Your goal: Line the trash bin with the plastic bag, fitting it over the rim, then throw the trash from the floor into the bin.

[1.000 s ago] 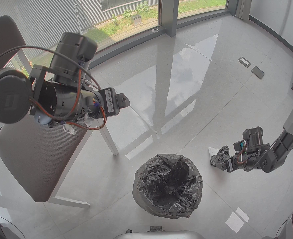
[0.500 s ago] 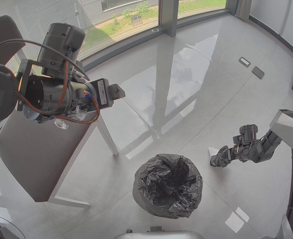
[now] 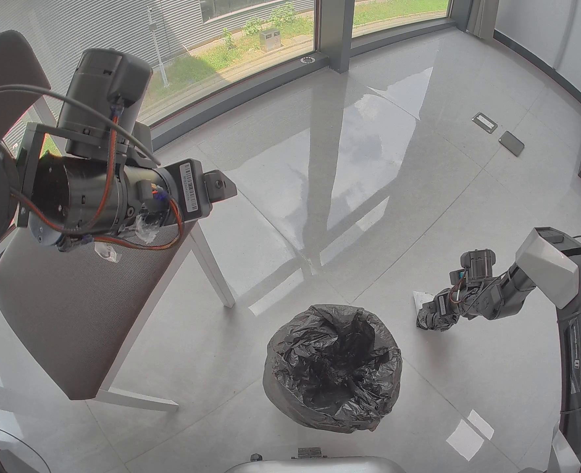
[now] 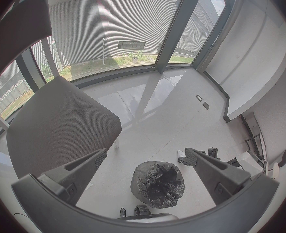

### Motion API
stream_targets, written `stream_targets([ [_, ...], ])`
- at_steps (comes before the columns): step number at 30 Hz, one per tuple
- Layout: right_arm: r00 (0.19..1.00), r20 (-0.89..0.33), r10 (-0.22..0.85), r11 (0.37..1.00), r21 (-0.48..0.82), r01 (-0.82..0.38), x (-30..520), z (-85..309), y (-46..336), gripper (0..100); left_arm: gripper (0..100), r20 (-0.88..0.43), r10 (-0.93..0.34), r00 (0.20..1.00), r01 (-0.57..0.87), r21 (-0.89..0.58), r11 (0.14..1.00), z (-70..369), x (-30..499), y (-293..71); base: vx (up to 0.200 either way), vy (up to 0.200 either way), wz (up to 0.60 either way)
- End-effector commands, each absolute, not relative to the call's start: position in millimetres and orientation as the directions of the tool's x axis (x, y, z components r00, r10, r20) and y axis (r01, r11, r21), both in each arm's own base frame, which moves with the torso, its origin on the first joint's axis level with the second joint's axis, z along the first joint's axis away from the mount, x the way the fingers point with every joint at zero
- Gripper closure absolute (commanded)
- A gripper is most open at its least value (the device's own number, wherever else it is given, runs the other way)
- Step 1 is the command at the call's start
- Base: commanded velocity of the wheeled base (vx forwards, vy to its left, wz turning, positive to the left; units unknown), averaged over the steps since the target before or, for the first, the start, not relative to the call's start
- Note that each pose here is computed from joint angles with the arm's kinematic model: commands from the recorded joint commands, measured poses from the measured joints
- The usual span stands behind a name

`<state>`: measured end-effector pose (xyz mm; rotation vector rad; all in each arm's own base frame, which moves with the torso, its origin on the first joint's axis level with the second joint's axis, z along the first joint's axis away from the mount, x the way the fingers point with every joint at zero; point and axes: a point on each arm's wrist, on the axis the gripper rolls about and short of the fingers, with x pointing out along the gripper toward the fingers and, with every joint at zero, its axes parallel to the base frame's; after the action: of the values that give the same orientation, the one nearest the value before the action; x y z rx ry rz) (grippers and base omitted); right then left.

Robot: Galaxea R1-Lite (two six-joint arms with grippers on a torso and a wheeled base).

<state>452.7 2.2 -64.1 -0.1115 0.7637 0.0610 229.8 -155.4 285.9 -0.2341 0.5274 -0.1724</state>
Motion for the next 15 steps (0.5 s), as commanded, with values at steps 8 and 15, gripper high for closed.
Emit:
stream_targets([
  [8, 0.694, -0.720, 0.013, 0.994, -0.069, -0.090, 455.5, -67.3, 1.0, 100, 0, -0.476, -0.222, 0.851, 0.108, -0.255, 0.961, 285.7, 229.4, -155.0, 0.000, 0.000, 0.00],
  [15, 0.688, -0.725, 0.008, 0.992, -0.080, -0.095, 451.1, -65.8, -1.8, 100, 0, -0.479, -0.219, 0.850, 0.106, -0.252, 0.962, 284.8, 229.3, -154.9, 0.000, 0.000, 0.00],
])
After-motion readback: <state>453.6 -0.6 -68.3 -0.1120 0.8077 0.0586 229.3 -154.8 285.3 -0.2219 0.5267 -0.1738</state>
